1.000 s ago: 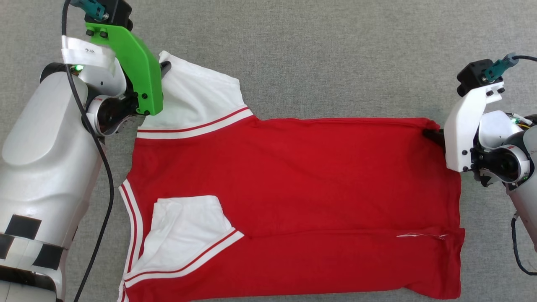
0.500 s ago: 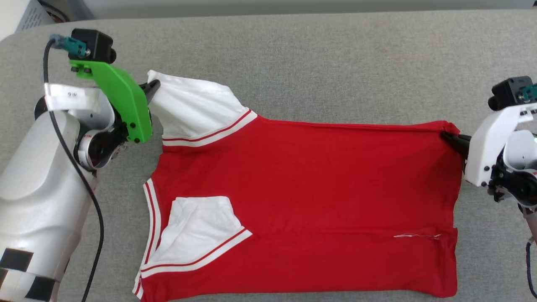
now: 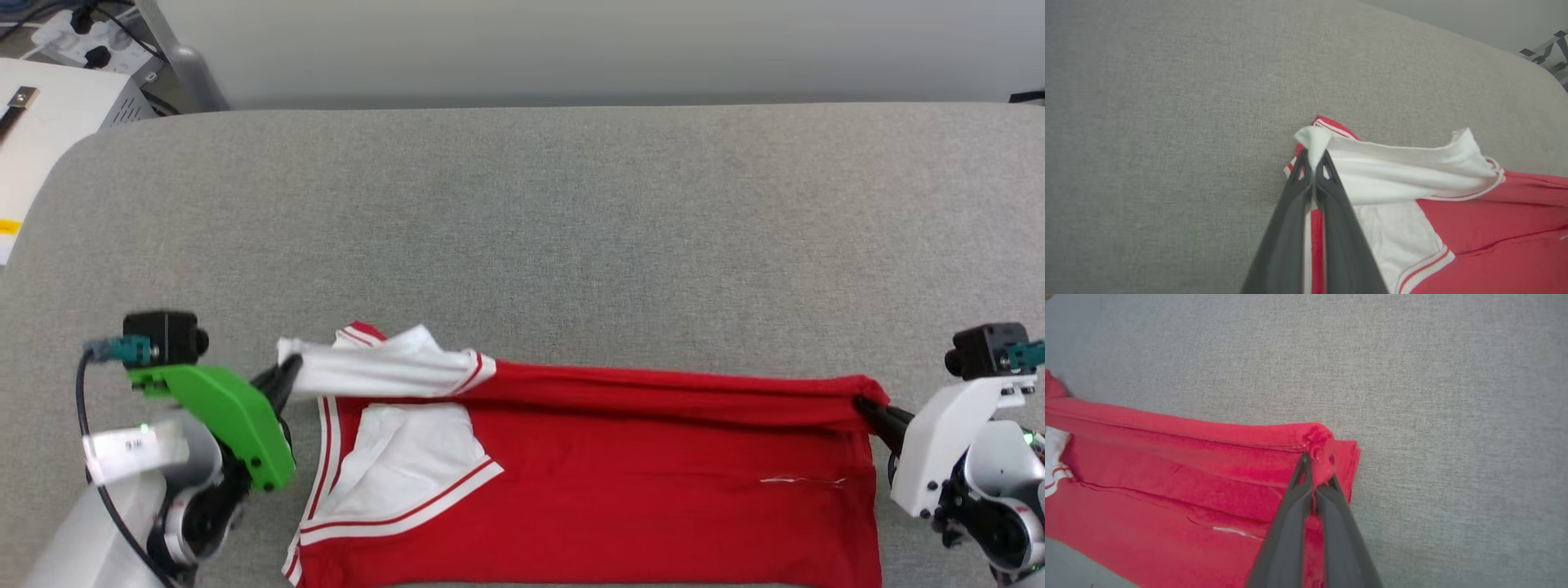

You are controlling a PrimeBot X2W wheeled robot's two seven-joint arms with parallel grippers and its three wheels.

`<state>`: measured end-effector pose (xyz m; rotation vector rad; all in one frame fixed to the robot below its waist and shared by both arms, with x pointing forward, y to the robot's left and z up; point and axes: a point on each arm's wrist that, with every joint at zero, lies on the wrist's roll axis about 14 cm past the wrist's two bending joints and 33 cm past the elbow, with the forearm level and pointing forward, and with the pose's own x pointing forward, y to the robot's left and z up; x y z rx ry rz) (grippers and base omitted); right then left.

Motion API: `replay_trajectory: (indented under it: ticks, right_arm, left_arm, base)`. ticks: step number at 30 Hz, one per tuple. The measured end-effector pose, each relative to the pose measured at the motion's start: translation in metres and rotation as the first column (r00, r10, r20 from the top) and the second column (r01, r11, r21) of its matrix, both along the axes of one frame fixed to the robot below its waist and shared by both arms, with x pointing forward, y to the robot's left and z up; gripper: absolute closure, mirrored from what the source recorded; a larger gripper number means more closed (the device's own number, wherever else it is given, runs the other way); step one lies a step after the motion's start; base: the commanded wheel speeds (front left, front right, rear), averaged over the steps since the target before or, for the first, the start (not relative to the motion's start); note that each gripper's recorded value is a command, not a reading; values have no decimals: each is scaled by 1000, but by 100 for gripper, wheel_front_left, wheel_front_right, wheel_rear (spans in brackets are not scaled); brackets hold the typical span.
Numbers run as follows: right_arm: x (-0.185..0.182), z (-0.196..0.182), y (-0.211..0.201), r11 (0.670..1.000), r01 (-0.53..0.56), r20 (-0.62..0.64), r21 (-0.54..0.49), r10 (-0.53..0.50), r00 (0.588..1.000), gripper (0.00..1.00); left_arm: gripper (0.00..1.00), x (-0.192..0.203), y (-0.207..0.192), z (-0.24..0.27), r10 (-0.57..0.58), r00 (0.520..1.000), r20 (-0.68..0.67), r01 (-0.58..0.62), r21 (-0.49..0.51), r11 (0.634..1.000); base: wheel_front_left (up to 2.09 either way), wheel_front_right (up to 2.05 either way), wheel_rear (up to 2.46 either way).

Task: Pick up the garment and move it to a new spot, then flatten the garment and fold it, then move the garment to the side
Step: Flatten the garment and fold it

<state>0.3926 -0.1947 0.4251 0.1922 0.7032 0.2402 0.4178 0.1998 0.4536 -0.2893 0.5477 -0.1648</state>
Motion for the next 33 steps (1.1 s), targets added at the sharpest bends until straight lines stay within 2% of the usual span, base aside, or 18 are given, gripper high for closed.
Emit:
replay_trajectory:
  ticks: [9, 16, 17, 18, 24, 29, 33]
  right_arm:
    - [-37, -23, 1, 997, 67, -29, 26, -67, 997, 100]
    - [-55, -39, 5, 992, 111, -64, 58, -107, 992, 100]
    - [-57, -40, 8, 989, 127, -57, 75, -123, 991, 0]
    - [-57, -40, 9, 988, 131, -52, 81, -127, 991, 0]
    - [-52, -24, 13, 985, 141, 63, 103, -148, 987, 0]
    - [-41, 3, 17, 986, 127, 193, 111, -146, 970, 0]
    - [-34, 21, 14, 987, 120, 243, 108, -143, 959, 0]
  left_arm:
    - [100, -88, 0, -54, 103, 975, -195, -122, -86, 989]
    - [100, -107, -16, -73, 94, 966, -241, -125, -117, 985]
    - [23, -110, -22, -79, 83, 965, -249, -118, -131, 984]
    - [0, -109, -23, -80, 86, 965, -246, -121, -131, 984]
    - [0, -99, -25, -69, 84, 984, -158, -104, -122, 987]
    - [0, -82, -23, -40, 79, 997, 18, -78, -74, 994]
    - [0, -69, -24, -11, 72, 983, 168, -67, -39, 997]
  base:
    - [0, 0, 0]
    - [0, 0, 0]
    - [0, 0, 0]
    - [0, 0, 0]
    - [0, 0, 0]
    - [0, 0, 0]
    - [0, 0, 0]
